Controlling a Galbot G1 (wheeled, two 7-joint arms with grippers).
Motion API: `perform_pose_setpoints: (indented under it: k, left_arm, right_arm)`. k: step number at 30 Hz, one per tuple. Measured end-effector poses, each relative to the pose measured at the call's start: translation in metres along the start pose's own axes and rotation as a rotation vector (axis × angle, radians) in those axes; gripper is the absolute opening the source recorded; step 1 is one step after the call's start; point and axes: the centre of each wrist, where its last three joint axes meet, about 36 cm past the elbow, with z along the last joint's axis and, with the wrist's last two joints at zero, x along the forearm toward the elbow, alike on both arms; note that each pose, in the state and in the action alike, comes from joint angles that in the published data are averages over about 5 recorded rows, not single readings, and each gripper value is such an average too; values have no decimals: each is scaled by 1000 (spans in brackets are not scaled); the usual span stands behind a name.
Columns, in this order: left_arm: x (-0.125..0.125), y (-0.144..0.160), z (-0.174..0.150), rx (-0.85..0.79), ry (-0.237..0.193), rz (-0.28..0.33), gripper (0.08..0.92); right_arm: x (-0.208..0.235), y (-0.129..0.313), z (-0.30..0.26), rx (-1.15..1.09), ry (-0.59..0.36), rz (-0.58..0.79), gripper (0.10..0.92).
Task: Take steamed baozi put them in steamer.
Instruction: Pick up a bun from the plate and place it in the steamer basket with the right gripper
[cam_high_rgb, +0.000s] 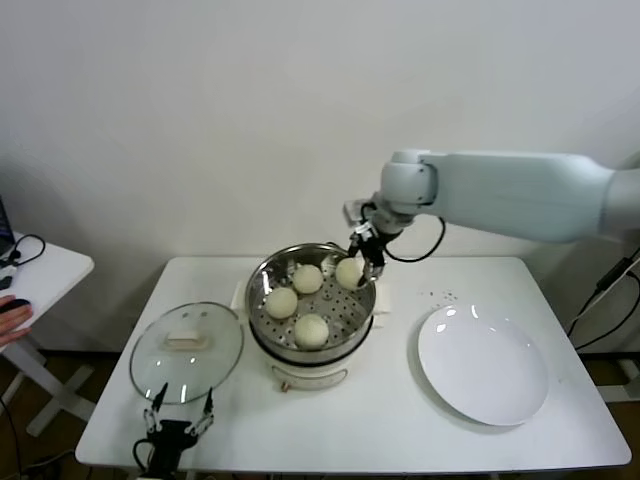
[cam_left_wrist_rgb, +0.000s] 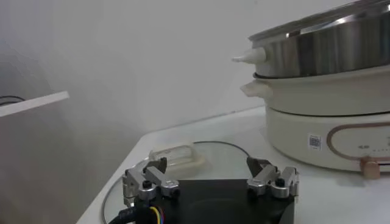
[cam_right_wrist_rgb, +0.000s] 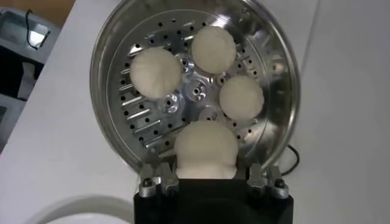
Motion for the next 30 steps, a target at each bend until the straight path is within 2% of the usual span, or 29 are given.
perform_pose_setpoints:
  k: [10, 22, 25, 30]
  left_arm:
    - [-1, 1, 0, 2, -2, -2, 823]
    - [-2, 1, -1, 3, -5, -2, 823]
    - [-2, 1, -1, 3, -6, -2, 823]
    - [-2, 1, -2, 3, -8, -1, 823]
  right_arm:
    - [-44, 2, -7, 10, 4, -29, 636]
    - [-63, 5, -1, 6, 17, -42, 644]
    - [-63, 5, -1, 5, 13, -39, 679]
    - [-59, 4, 1, 2, 3, -37, 794]
